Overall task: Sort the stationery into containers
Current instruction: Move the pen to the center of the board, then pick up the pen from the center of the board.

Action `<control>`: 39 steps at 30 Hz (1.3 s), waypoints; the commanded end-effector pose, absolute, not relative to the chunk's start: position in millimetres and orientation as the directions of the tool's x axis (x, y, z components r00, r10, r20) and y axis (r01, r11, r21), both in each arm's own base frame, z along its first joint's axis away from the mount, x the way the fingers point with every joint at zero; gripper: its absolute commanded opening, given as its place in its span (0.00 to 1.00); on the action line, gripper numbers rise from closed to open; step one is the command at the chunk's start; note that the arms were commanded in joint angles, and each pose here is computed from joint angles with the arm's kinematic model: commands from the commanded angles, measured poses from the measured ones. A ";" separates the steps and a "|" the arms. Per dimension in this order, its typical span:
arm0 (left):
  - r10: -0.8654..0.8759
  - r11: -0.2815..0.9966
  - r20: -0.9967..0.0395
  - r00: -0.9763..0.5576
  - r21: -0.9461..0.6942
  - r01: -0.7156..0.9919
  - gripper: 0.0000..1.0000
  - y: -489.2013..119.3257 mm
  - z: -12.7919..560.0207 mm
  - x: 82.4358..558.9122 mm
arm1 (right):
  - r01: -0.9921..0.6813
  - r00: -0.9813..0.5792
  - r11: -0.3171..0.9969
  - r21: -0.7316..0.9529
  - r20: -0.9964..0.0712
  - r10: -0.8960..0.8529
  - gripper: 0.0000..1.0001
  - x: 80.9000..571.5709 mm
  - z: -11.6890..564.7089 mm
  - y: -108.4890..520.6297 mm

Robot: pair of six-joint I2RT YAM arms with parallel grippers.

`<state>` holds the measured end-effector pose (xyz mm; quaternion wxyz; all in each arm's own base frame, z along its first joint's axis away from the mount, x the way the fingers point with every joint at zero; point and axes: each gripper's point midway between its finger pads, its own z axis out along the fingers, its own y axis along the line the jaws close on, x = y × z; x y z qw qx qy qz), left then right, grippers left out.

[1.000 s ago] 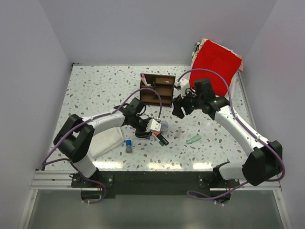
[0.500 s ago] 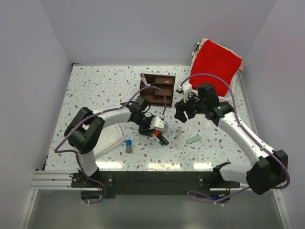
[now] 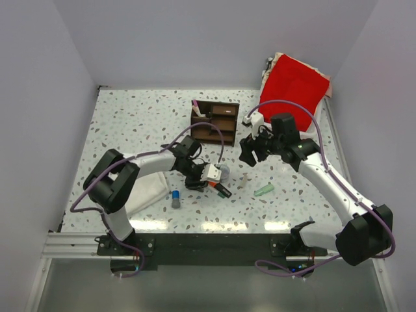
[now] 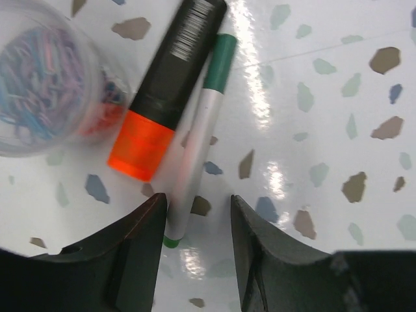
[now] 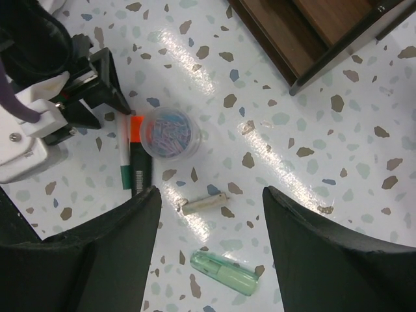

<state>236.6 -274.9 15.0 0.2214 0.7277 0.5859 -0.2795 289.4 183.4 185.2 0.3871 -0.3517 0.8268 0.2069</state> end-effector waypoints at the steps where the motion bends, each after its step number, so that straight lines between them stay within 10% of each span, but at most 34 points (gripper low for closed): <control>1: 0.730 -0.200 -0.672 0.124 -0.036 0.979 0.49 -261.1 21.1 213.8 | -0.743 -0.420 0.667 0.048 -0.810 -0.410 0.68 292.4 195.0 183.0; 16: 0.698 -0.152 -0.701 0.151 0.061 0.987 0.63 -300.8 46.2 229.2 | -0.739 -0.421 0.672 0.053 -0.815 -0.398 0.68 295.5 193.4 184.8; 39: 0.748 -0.159 -0.651 0.126 0.008 0.987 0.46 -330.6 14.0 206.8 | -0.703 -0.439 0.710 0.047 -0.814 -0.381 0.67 281.7 184.1 164.2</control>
